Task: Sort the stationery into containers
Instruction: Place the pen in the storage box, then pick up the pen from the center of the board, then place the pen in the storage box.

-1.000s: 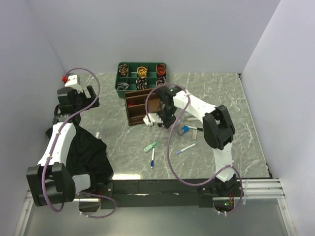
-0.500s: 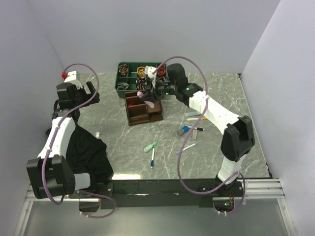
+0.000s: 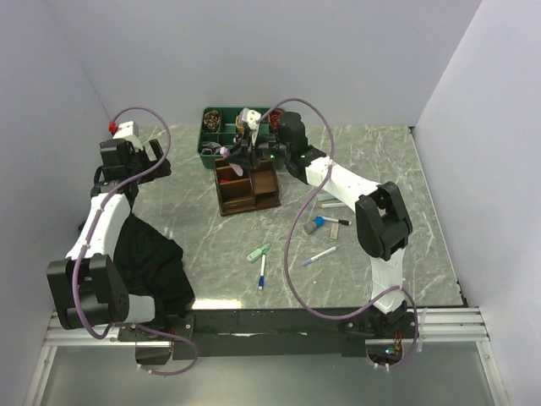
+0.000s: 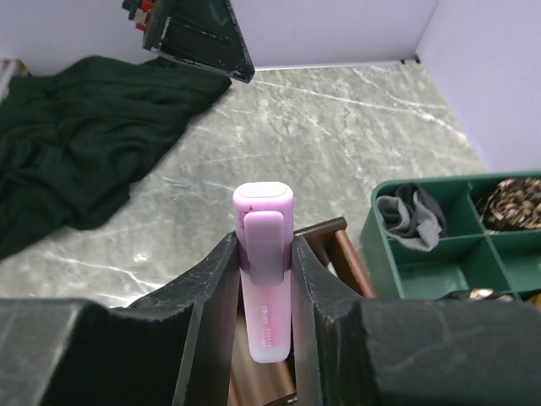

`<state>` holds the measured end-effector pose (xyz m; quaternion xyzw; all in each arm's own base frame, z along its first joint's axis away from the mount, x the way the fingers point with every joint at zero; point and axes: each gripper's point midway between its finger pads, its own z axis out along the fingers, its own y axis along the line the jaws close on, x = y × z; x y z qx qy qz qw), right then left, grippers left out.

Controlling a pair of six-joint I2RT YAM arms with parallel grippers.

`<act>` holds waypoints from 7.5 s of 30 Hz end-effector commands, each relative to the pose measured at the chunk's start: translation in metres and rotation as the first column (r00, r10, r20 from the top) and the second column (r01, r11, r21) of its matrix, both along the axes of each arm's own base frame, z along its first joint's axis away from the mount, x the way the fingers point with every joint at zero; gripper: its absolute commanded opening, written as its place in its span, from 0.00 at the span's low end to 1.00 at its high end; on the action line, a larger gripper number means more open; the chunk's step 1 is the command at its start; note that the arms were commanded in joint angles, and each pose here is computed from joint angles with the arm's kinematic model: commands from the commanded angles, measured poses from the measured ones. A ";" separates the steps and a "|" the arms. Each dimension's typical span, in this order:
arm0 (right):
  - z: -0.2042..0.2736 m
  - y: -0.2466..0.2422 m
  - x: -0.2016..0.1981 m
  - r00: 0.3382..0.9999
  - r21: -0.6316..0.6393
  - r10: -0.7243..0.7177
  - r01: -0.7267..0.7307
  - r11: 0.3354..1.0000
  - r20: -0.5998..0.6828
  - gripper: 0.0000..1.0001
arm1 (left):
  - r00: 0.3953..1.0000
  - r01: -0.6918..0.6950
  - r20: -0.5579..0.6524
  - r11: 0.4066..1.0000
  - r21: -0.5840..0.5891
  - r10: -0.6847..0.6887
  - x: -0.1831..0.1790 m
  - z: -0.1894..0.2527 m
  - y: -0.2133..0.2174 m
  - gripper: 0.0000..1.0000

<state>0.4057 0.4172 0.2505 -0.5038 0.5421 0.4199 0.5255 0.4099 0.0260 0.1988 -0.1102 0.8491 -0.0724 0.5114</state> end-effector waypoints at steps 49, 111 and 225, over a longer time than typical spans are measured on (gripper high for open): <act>-0.064 -0.185 -0.035 0.973 -0.690 0.126 0.043 0.723 0.192 0.53 | 0.982 0.024 0.190 0.999 -0.031 -0.017 0.006 0.059 -0.006 1.00; -0.073 -0.442 -0.029 0.023 -0.556 -0.861 0.755 0.348 -0.507 0.54 | 0.171 0.941 -0.091 0.135 0.310 -0.981 0.039 -0.131 -0.549 0.72; 0.009 -0.032 0.025 0.966 -0.520 -0.092 0.208 0.828 0.240 0.00 | 0.963 -0.042 0.256 0.895 0.445 -0.082 0.021 0.092 -0.015 0.99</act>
